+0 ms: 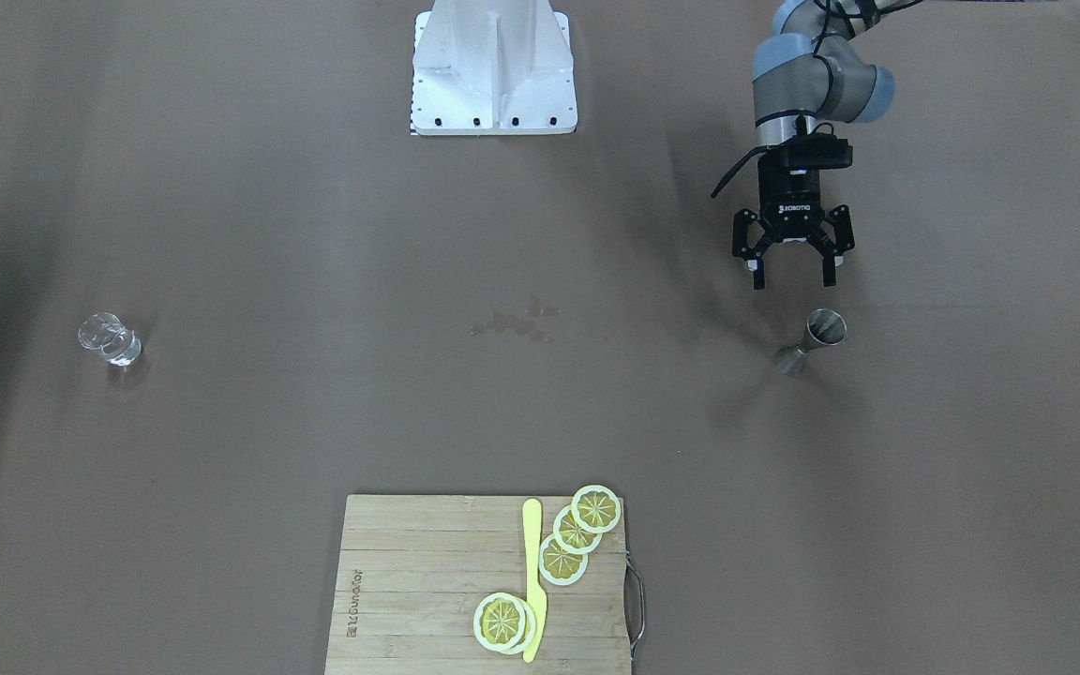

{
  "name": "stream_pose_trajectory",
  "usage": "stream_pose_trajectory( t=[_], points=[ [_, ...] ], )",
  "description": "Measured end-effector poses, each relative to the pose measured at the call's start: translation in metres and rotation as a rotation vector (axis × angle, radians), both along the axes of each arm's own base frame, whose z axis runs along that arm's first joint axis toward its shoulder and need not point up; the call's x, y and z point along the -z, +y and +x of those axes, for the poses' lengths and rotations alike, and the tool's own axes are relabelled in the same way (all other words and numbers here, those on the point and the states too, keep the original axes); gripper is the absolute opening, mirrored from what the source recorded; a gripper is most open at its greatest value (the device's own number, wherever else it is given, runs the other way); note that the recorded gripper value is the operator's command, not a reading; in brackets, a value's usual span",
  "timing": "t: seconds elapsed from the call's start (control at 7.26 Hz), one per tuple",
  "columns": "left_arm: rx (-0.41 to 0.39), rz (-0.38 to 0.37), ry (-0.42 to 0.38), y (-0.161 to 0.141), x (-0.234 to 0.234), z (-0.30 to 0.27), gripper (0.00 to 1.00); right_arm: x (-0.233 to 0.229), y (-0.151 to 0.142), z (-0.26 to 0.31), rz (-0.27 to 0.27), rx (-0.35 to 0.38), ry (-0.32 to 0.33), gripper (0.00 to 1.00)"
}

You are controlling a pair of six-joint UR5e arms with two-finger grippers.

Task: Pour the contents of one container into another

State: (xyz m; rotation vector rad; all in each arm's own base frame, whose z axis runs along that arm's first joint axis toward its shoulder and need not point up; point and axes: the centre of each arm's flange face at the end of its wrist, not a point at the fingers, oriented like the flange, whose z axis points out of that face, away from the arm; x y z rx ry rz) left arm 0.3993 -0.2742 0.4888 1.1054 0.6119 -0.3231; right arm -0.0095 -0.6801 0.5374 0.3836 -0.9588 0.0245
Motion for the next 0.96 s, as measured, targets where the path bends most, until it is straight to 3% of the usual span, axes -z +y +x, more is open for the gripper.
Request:
stream_pose_trajectory(
  t=[0.28, 0.69, 0.96],
  points=[
    [-0.094, -0.055, -0.037, 0.021, -0.017, -0.031, 0.99, -0.024, 0.017, 0.011, -0.167, -0.031, 0.061, 1.00],
    [-0.318, -0.264, 0.077, 0.013, -0.035, -0.069, 0.99, -0.047, 0.071, 0.006, -0.242, -0.021, 0.102, 1.00],
    [-0.494, -0.344, 0.053, -0.010, -0.047, -0.095, 0.99, -0.054, 0.107, 0.007, -0.331, -0.003, 0.125, 1.00]
  ],
)
